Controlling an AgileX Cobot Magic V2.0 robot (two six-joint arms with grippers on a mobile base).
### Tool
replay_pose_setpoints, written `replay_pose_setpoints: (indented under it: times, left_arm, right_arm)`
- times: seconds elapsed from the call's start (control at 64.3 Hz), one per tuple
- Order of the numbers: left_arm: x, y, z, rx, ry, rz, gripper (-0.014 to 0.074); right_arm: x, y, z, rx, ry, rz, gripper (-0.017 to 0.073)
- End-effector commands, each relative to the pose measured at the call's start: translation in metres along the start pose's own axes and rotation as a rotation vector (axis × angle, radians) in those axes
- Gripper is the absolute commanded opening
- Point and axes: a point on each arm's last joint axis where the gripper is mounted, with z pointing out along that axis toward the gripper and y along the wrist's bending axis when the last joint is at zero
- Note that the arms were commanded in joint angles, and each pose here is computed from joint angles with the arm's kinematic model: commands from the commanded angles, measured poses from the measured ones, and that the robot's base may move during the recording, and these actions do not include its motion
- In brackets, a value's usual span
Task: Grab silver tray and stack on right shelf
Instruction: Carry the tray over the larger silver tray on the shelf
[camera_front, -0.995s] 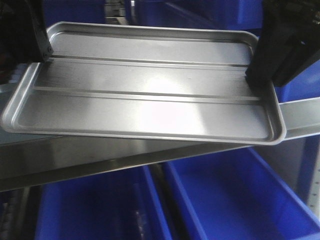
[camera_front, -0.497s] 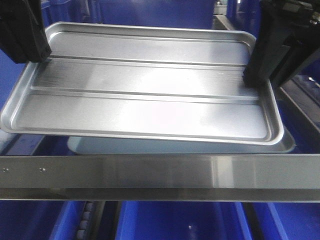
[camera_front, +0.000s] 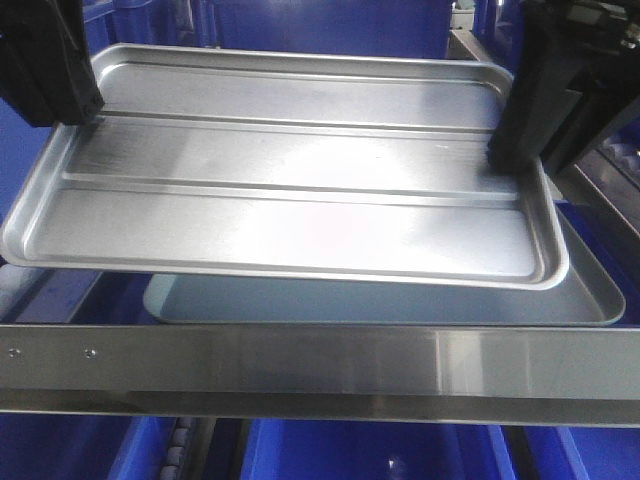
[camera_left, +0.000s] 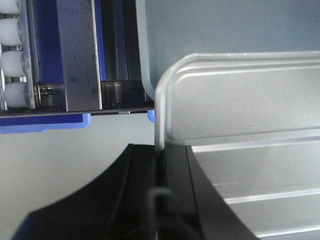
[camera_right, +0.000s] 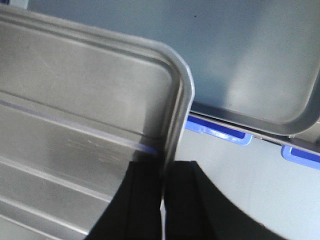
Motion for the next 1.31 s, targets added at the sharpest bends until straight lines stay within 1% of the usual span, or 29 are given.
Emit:
replay_pose_setpoints:
  times: [0.0, 1.119, 1.212, 1.29]
  left_arm:
    - [-0.0076, -0.0014, -0.0183, 0.038, -0.092, 0.006, -0.0101]
    - [-0.0077, -0.0015, -0.0183, 0.039, -0.093, 0.006, -0.0101]
    - [-0.0078, -0.0014, -0.0183, 0.038, -0.094, 0.007, -0.0101]
    - [-0.0102, -0.0032, -0.0186, 0.057, -0.121, 0.008, -0.0101]
  right_arm:
    - [-0.008, 0.0034, -0.0153, -0.027, -0.078, -0.033, 0.0057]
    - [-0.008, 0.0034, -0.0153, -0.027, -0.078, -0.033, 0.0057]
    - [-0.0102, 0.0044, -0.0155, -0.038, -0.102, -0.034, 0.0057]
    - [-0.011, 0.0048, -0.0158, -0.041, -0.11, -0.034, 0.0057]
